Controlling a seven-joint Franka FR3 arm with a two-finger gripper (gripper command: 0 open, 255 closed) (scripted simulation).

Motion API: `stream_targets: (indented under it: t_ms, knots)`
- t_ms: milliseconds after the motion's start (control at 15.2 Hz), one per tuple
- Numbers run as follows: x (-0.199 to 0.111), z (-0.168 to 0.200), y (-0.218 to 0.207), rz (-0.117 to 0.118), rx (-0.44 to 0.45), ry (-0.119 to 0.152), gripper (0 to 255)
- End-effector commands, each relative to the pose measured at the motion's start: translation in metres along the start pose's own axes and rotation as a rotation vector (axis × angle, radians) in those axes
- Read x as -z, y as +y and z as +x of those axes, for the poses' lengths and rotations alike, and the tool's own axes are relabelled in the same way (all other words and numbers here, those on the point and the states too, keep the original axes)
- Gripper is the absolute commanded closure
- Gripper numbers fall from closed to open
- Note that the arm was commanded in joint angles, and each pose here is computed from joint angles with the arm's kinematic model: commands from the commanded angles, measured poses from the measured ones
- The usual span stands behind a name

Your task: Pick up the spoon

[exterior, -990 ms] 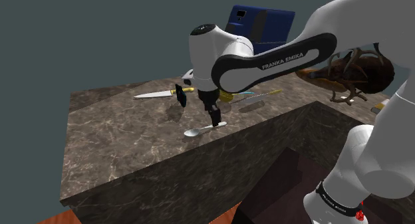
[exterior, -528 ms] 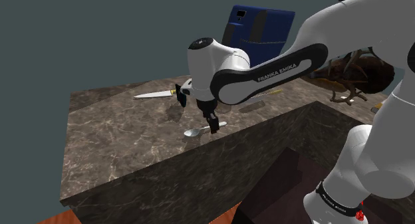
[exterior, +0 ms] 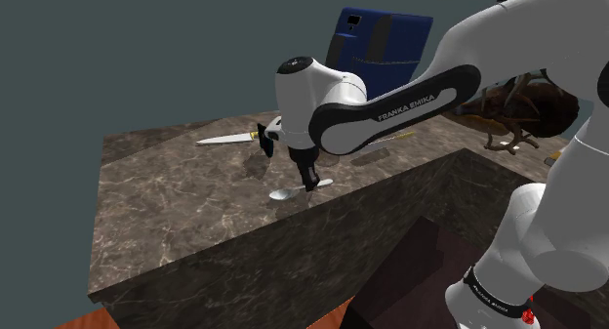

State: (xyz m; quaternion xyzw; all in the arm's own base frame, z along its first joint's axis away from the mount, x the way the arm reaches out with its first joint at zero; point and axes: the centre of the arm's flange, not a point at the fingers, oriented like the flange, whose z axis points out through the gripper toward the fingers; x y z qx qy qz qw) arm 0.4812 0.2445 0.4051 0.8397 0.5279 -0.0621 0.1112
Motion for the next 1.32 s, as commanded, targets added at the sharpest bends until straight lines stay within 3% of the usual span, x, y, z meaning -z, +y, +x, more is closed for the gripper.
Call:
stream_targets:
  t_ms: [0,1254]
  knots:
    - [0.000,0.000,0.000,0.000,0.000,0.000,255]
    - [0.077,-0.018,0.010,0.000,0.000,0.000,255]
